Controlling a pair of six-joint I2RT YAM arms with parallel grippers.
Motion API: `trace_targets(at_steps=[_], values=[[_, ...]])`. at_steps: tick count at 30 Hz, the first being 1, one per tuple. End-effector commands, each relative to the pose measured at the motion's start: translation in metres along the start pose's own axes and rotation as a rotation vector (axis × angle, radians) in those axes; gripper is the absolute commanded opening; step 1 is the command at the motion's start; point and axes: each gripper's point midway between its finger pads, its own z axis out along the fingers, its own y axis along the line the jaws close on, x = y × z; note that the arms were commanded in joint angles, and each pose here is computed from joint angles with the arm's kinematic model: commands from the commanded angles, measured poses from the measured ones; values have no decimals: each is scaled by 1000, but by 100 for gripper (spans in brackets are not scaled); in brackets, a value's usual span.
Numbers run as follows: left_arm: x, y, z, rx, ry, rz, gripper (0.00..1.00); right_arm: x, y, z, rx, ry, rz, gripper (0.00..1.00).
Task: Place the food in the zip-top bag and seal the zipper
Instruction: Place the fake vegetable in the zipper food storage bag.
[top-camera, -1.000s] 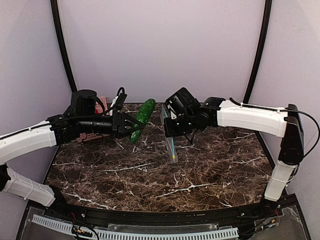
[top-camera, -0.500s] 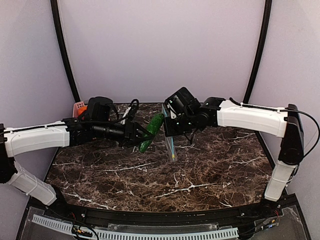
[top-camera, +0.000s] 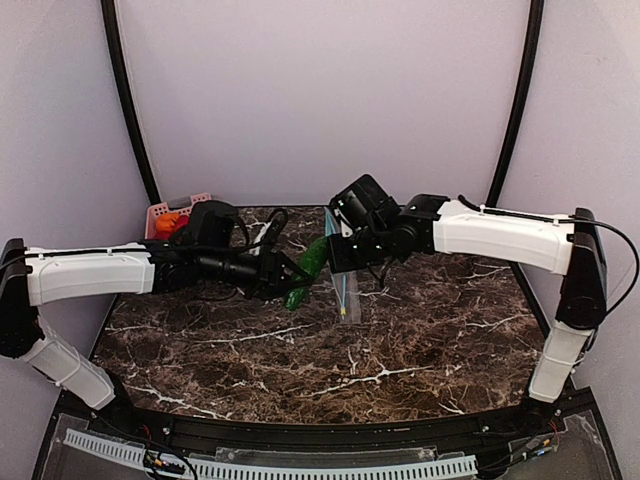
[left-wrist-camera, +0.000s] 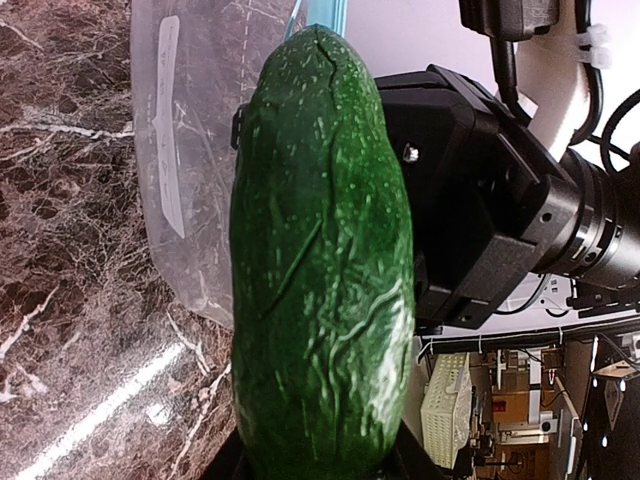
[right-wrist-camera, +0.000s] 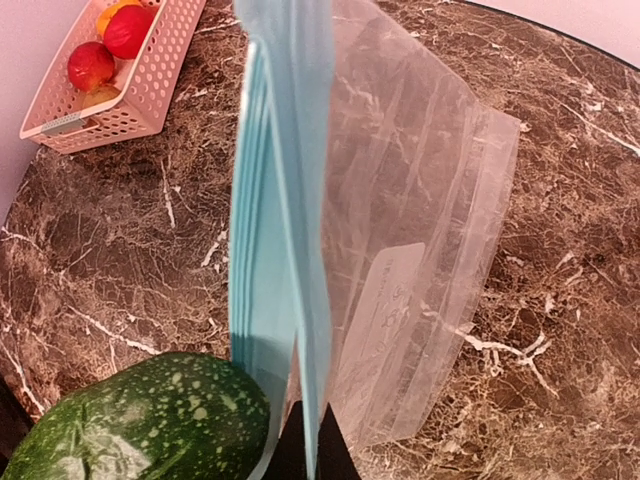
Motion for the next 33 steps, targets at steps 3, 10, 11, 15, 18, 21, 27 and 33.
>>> trace_targets(at_steps=[3, 10, 11, 15, 18, 21, 27, 33], values=[[-7, -1, 0, -11, -34, -4, 28, -10, 1, 4, 46, -28, -33, 0], [-2, 25, 4, -119, -18, -20, 28, -10, 8, 7, 61, -29, -61, 0], [-2, 28, 5, -129, -19, -26, 28, -10, 9, 7, 64, -32, -63, 0], [-6, 38, 4, -165, -56, -44, 28, -5, 13, 9, 80, -31, -77, 0], [-9, 39, 6, -166, -69, -52, 28, -1, 19, 11, 73, -24, -85, 0], [-14, 36, 10, -141, -78, -49, 28, 2, 26, 13, 57, -17, -96, 0], [-24, 31, 11, -98, -80, -55, 28, 9, 35, 16, 31, -2, -103, 0], [-32, 40, 13, -120, -91, -73, 28, 12, 44, 15, -1, -8, -109, 0]])
